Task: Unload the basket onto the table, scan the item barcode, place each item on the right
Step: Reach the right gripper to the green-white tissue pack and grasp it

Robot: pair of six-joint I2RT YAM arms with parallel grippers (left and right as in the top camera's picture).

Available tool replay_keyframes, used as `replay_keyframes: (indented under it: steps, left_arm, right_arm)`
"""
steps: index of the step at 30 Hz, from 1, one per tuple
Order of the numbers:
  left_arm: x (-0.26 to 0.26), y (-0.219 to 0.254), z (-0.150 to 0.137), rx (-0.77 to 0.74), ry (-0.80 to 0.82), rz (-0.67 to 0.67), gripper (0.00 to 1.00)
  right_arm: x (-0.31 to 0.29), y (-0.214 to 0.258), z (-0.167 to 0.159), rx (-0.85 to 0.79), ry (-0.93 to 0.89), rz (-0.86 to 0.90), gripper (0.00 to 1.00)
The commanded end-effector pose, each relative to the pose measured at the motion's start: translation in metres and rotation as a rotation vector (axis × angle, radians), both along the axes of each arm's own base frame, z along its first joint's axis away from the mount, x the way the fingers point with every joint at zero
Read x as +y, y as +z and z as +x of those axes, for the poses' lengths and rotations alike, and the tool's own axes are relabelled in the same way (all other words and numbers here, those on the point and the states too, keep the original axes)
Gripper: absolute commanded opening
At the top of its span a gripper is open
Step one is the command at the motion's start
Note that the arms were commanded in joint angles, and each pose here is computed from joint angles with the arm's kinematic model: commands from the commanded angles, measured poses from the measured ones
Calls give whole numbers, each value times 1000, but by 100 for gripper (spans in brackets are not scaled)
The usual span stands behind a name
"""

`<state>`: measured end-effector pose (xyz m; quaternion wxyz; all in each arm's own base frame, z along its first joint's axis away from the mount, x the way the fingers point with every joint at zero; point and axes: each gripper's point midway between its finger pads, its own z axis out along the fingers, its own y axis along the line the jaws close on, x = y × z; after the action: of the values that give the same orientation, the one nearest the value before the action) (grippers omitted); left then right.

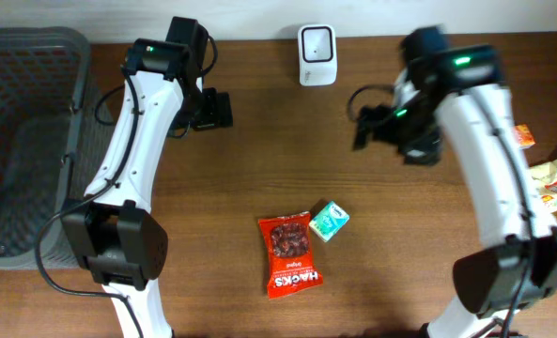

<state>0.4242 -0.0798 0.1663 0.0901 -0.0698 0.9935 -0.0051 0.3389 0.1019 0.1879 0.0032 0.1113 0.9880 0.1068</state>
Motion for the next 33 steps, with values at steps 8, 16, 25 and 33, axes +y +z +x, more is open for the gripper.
replay_keyframes:
  steps: [8, 16, 25, 33]
  left_arm:
    - [5, 9, 0, -26, 25, 6, 99]
    - [5, 9, 0, -26, 25, 6, 99]
    - [6, 8, -2, -19, 25, 7, 99]
    - [5, 9, -1, -24, 25, 7, 99]
  right_arm:
    - [61, -133, -61, 135, -226, -179, 54]
    - [55, -156, -67, 117, -222, -210, 52]
    - [79, -181, -77, 143, -176, -214, 48]
    - [78, -186, -53, 33, -168, -246, 4]
